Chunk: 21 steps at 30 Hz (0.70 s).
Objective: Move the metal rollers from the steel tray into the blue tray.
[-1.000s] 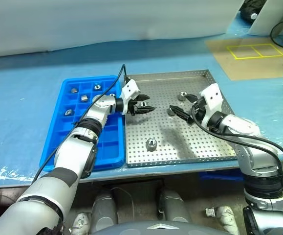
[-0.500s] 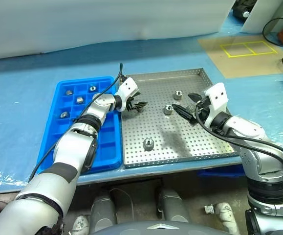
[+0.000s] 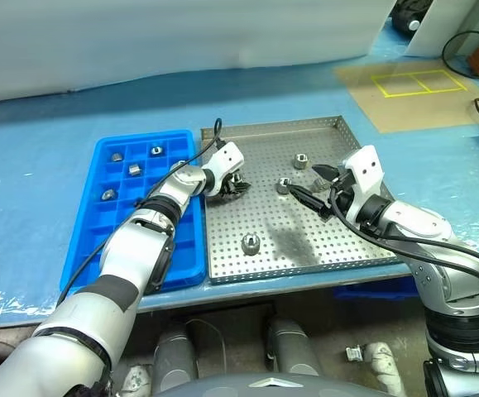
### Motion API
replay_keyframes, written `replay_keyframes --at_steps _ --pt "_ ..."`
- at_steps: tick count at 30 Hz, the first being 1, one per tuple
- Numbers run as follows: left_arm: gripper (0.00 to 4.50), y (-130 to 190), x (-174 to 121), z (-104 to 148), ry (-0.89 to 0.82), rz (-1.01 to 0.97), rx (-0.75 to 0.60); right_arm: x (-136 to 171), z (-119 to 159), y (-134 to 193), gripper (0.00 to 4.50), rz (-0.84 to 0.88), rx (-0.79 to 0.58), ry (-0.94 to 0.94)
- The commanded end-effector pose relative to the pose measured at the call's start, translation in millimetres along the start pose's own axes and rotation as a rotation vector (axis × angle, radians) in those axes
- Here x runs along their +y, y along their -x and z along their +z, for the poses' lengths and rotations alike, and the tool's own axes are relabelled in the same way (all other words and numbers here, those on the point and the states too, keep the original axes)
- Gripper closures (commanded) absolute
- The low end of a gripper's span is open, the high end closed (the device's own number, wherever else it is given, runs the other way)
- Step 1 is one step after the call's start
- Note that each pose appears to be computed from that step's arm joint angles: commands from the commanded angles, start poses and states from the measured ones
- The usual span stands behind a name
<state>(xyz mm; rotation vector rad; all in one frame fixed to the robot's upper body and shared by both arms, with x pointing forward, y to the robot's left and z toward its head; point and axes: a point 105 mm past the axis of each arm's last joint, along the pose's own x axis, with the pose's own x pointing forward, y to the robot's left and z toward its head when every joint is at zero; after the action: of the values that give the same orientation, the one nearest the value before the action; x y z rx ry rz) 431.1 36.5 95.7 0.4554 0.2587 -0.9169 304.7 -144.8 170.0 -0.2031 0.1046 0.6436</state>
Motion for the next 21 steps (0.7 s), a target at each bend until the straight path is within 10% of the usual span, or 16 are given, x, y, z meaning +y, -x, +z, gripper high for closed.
replay_keyframes --at_steps 1,9,21 --pt "1.41 2 4 -20 0.021 0.049 0.074 2 10 6 0.67 -0.015 -0.03 0.041" --pt "1.41 5 2 -28 0.024 0.029 0.108 -3 9 5 0.67 -0.045 -0.03 0.045" --pt "2.74 9 6 -27 0.013 0.021 0.085 -6 10 -2 0.63 -0.046 -0.034 0.053"
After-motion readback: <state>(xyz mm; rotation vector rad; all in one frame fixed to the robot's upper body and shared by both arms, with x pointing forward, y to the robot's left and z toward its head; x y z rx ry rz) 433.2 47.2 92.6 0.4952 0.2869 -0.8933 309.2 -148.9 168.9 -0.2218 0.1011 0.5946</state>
